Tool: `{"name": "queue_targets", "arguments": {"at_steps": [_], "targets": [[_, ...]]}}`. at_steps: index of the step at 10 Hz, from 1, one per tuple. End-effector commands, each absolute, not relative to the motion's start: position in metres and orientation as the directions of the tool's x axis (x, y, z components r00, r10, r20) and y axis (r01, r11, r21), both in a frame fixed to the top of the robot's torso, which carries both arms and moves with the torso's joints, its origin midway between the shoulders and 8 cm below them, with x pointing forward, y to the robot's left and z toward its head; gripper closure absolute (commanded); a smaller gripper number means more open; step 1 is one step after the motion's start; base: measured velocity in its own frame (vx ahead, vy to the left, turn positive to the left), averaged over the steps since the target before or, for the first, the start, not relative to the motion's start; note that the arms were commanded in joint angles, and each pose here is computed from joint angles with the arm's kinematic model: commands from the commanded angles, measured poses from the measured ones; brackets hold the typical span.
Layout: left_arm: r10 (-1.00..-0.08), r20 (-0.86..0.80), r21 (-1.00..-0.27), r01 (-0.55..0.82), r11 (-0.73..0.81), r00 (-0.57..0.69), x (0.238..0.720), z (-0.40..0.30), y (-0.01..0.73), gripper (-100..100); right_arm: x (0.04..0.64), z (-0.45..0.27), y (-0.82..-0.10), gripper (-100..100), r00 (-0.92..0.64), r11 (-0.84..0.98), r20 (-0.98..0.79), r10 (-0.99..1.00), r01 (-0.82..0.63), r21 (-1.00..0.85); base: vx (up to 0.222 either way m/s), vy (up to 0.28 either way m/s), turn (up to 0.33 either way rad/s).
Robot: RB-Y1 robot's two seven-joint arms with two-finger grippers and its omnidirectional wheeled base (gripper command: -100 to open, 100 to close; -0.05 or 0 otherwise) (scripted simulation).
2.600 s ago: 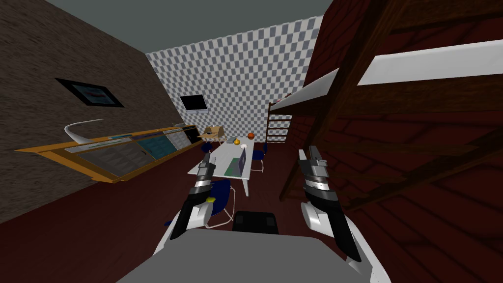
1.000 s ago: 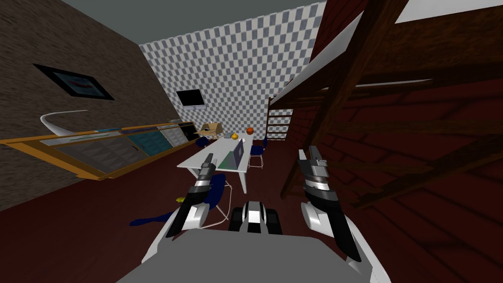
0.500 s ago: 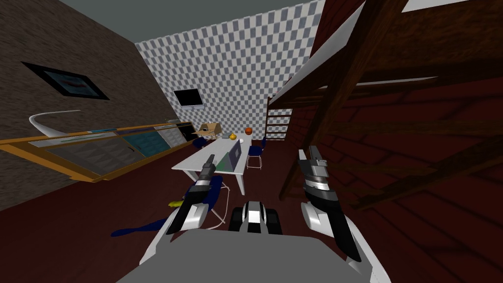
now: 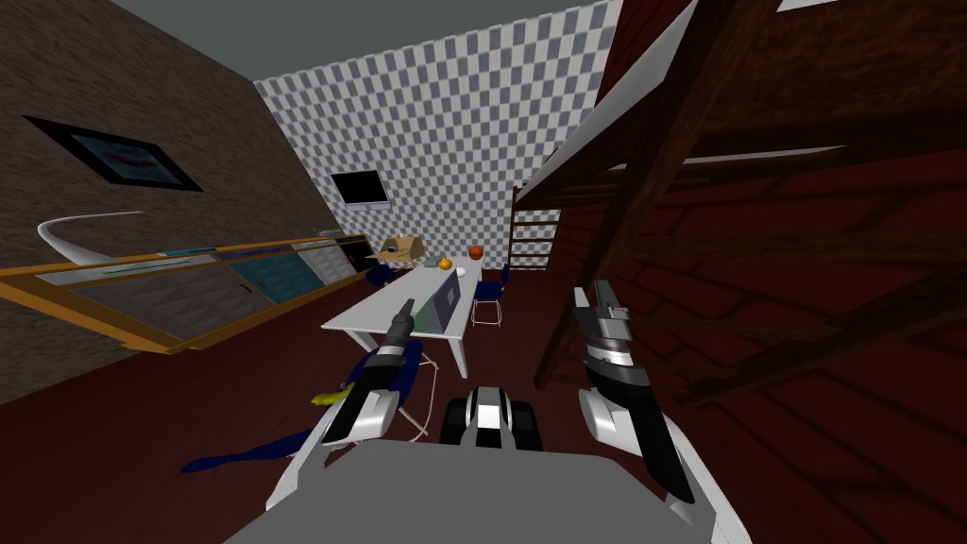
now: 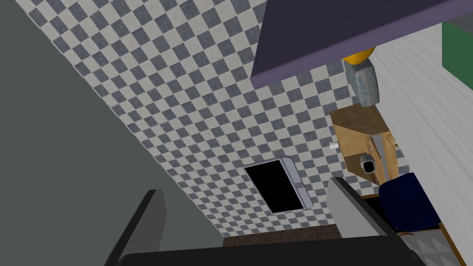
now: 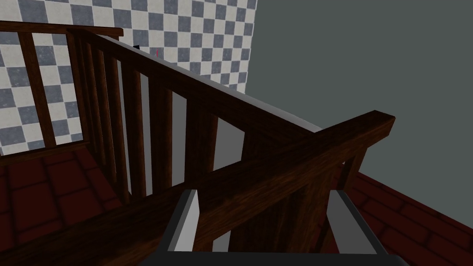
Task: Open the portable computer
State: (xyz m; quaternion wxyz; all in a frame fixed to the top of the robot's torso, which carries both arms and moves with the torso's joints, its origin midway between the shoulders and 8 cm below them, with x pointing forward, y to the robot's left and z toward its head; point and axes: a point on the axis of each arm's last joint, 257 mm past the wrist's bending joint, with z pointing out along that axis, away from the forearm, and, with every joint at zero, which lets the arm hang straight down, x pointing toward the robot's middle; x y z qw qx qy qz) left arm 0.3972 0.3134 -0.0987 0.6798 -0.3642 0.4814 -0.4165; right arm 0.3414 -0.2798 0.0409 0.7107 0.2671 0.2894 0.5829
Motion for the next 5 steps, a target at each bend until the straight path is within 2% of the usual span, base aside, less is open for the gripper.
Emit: {"name": "queue_targets", "arguments": {"at_steps": [1,5], "targets": [[-0.899,-0.402,-0.891,0.151,0.428,0.177,0.400,-0.114,0.320,-100,0.341,0.041,-0.280,0,0.153,0.178,-0.100,0.983,-0.674,0.717,0.056,-0.077,-0.007],[-0.871,-0.464,-0.875,0.067,0.479,0.159,0.403,-0.133,0.330,-100,0.341,0.041,-0.280,0,0.153,0.178,-0.100,0.983,-0.674,0.717,0.055,-0.070,-0.009]]}}
